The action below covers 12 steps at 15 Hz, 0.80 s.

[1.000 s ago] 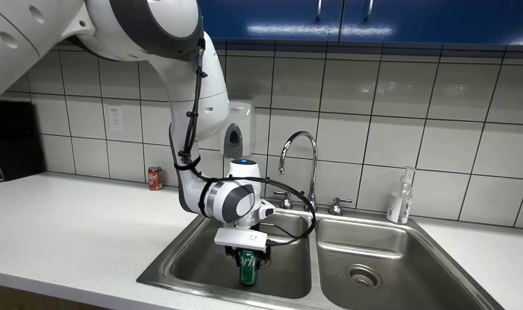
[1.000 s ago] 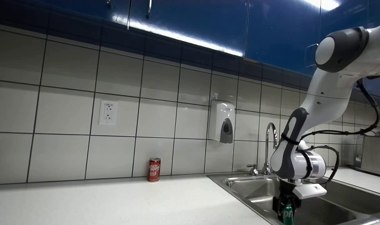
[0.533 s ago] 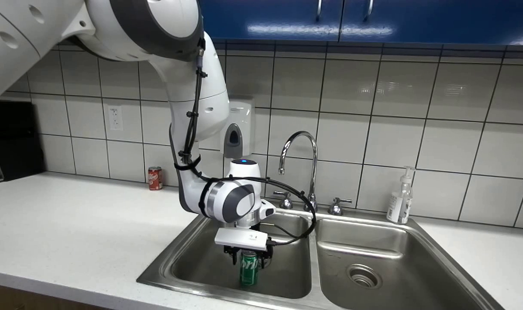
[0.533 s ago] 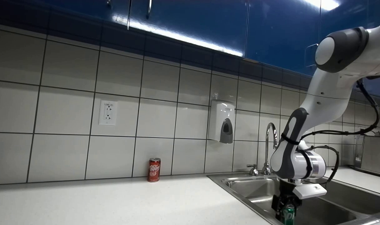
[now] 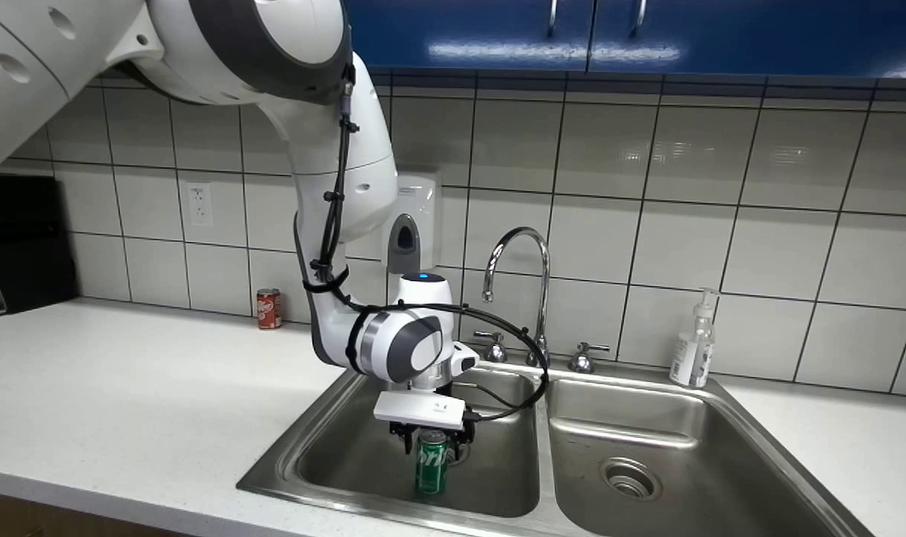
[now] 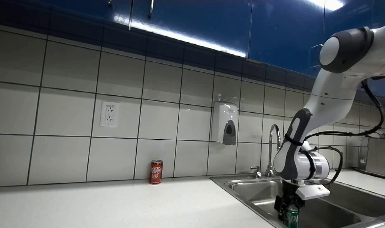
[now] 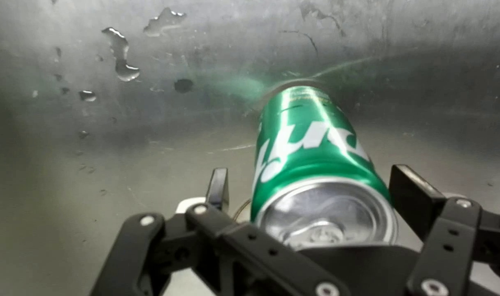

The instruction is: Put the green can in the sink to the left

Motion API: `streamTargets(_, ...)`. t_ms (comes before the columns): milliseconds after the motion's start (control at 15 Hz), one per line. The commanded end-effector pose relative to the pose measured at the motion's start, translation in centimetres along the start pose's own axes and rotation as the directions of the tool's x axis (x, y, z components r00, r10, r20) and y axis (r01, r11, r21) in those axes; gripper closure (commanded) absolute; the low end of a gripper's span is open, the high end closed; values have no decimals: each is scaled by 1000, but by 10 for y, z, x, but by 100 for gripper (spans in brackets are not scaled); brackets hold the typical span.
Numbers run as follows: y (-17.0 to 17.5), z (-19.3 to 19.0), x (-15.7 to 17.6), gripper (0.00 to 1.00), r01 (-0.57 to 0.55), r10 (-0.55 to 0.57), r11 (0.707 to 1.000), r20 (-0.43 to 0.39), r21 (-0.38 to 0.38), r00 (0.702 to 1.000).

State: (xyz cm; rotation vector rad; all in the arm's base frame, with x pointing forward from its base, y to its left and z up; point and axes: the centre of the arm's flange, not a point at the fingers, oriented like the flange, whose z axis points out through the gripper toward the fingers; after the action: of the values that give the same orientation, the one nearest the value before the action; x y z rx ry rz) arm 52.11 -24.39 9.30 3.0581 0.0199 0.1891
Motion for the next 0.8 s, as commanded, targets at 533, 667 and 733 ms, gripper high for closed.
streamTargets(533,-3,-82,27,0,28,-30,1000,-121,-14,992)
streamTargets(667,-7,-97,28,0,31,-33,999,-135,-15,990)
streamTargets(733,-10,-105,27,0,34,-36,999,-140,-19,990)
